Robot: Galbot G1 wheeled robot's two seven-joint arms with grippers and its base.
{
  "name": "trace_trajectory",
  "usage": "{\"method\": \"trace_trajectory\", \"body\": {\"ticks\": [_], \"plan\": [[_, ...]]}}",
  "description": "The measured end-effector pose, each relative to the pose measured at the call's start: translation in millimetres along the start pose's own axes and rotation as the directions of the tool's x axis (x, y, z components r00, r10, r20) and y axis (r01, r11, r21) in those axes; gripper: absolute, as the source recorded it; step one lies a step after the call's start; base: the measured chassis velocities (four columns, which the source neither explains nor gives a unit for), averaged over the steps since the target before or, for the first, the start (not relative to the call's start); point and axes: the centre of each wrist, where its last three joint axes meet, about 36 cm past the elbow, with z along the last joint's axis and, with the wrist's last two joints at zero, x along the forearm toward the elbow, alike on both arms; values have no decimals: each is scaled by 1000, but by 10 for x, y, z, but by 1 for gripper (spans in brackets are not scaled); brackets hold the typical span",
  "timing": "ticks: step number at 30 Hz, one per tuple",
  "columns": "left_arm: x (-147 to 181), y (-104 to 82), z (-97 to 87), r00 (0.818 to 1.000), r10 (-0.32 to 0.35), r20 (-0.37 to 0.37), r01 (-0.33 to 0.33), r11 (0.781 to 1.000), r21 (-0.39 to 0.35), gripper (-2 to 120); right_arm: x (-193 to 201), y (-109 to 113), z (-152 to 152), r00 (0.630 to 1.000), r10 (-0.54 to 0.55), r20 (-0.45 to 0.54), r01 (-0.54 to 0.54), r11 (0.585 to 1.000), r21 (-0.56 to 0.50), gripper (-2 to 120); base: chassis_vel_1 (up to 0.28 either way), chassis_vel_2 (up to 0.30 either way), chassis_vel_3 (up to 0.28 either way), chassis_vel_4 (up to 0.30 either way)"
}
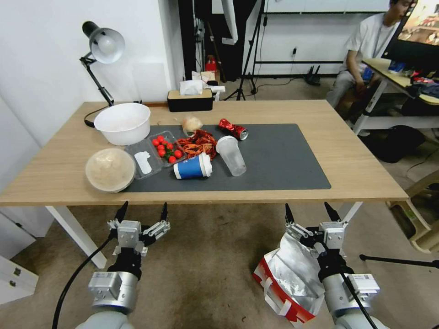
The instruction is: Pick up the food delivery bag from the floor and place it on the table.
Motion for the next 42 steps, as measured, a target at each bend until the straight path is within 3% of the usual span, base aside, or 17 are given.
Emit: {"method": "trace_trajectory", "body": {"ticks": [3, 4, 6, 22, 42], "plan": [[73, -191, -224, 997, -5, -75, 15, 990, 141, 100, 49, -19, -148, 997, -33, -76, 29, 998, -46, 100, 0, 0, 0, 0], [73, -191, -224, 997, -5, -75, 15, 990, 141, 100, 49, -19, -148, 997, -33, -76, 29, 998, -46, 100, 0, 0, 0, 0], [90, -254, -240, 998, -5, -59, 17, 978, 208, 100, 84, -37, -263, 989, -69, -131, 59, 995, -84, 100, 0, 0, 0, 0], [97, -258, -199, 999, -34, -18, 38, 967, 252, 100, 60, -98, -331, 988, -106, -115, 96, 991, -92, 100, 0, 0, 0, 0], [120, -237, -228, 998, -63, -17, 65, 964, 256, 100, 50, -94, -287, 989, -117, -93, 109, 990, -86, 100, 0, 0, 0, 0]]}}
